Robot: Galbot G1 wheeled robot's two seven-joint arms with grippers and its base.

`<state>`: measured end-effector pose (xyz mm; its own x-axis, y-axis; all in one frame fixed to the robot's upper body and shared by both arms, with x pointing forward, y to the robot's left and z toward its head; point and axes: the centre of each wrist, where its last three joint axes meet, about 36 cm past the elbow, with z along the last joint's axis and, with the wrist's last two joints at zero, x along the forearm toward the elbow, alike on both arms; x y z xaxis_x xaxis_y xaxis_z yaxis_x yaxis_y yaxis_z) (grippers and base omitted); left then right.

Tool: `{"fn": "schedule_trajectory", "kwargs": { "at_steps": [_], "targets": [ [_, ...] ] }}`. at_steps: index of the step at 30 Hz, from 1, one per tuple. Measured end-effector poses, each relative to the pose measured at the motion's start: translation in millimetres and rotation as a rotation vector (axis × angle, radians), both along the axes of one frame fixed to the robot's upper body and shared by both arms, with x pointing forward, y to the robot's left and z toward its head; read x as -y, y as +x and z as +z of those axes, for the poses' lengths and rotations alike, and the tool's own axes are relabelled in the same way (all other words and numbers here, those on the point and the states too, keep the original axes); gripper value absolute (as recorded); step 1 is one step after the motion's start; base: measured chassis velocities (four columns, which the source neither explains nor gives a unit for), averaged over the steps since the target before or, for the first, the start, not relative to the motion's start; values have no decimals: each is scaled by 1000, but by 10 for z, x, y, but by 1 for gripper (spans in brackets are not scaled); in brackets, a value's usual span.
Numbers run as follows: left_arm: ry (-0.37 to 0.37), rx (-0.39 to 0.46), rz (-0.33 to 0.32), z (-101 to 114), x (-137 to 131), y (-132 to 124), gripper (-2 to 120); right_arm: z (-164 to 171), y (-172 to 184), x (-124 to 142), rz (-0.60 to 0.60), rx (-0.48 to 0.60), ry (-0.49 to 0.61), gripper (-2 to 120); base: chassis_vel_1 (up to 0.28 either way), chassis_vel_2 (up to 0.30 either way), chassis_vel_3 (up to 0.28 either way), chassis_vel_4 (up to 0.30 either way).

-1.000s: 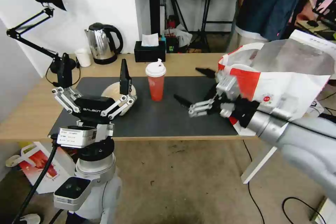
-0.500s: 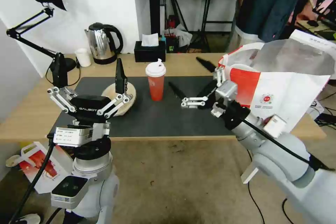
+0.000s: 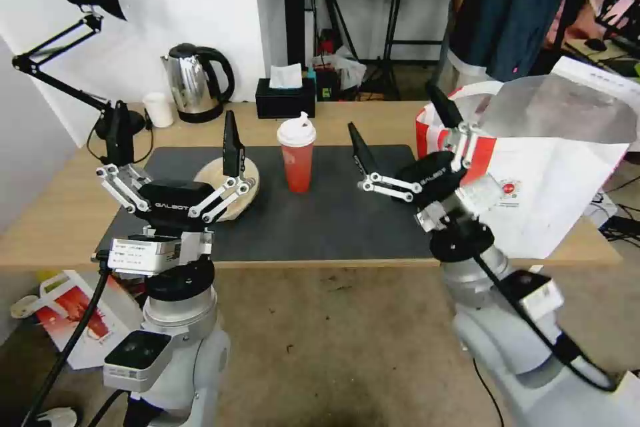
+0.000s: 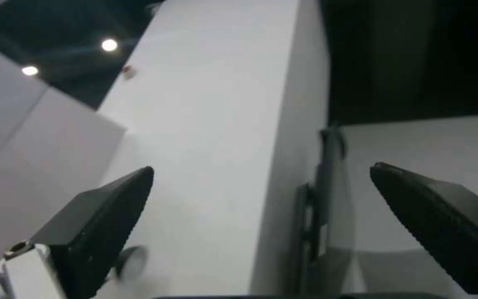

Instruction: Pick up the trash from the table and place it into the takeout bag.

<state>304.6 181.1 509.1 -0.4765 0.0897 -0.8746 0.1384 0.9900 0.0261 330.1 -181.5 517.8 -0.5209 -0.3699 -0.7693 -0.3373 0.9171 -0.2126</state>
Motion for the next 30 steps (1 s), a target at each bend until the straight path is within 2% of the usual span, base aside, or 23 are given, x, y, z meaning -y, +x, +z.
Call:
{"fn": "schedule_trajectory", "kwargs": {
  "at_steps": [4,9,19,30],
  "targets": [
    [-1,-2,-2,-10,7,2,100,-110,15,-6,-127,108,52,100,0,0,0,0],
    [-2,-1,-4,-12,13,7,100,-123,-8,-17,-224,176,69,100,0,0,0,0],
    [-4,-4,-3,-25,11,17,100,-110,-138,-182,-257,202,94,100,0,0,0,0],
    [-4,-6,-4,-35,14,20,100,-153,-150,-204,-243,179,94,100,0,0,0,0]
  ]
}}
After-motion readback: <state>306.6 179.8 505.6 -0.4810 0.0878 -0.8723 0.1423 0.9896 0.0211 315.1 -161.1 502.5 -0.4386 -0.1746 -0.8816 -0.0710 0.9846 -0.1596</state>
